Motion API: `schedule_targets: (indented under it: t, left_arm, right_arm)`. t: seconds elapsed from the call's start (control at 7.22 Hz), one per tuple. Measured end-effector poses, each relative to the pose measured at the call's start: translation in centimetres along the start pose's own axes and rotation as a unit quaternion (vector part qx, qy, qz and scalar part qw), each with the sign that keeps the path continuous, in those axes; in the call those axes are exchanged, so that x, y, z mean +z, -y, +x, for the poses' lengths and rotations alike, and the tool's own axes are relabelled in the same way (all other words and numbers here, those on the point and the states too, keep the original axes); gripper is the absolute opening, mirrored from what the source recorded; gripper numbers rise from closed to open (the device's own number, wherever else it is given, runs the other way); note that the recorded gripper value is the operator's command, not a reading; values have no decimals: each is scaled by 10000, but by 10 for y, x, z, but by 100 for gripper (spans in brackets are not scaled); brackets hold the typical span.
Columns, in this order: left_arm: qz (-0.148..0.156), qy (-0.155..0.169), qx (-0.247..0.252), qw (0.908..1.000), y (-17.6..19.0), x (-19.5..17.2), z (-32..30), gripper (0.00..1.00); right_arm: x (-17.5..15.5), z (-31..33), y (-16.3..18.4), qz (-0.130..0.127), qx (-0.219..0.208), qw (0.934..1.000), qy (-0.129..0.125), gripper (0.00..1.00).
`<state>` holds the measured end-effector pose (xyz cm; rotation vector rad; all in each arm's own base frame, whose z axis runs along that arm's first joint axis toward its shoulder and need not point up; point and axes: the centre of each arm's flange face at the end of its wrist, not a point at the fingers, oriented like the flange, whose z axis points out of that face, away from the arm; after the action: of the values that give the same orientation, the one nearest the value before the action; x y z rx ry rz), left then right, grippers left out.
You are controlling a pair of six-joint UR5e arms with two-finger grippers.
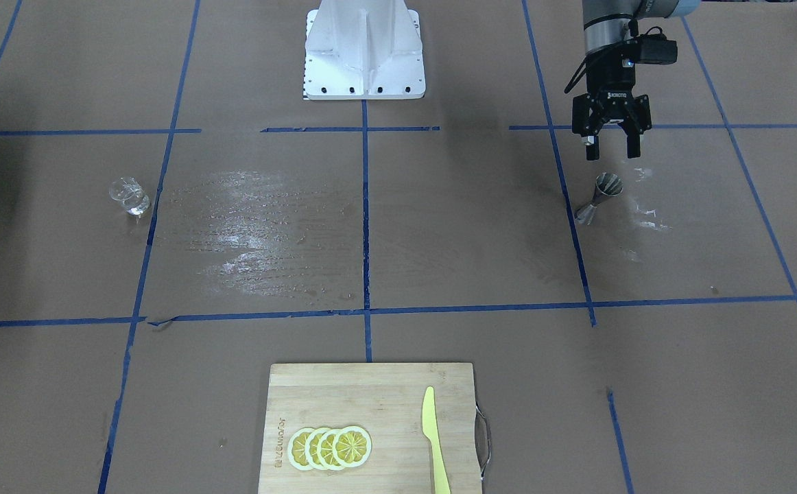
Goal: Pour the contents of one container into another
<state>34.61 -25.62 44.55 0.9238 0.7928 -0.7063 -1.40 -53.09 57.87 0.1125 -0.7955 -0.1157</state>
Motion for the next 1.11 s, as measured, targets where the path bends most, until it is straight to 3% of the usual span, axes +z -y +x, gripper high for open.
schedule_targets:
  t: [0.42, 1.11]
  left_arm:
    - [134, -26, 501, 9986, -31, 1, -11, 98]
    - [199, 71, 800, 9966, -81, 28, -16, 94]
  right_arm:
    - [-1, -1, 0, 8, -8, 10000, -3, 100]
    - [-1, -1, 0, 12, -12, 10000, -4, 100]
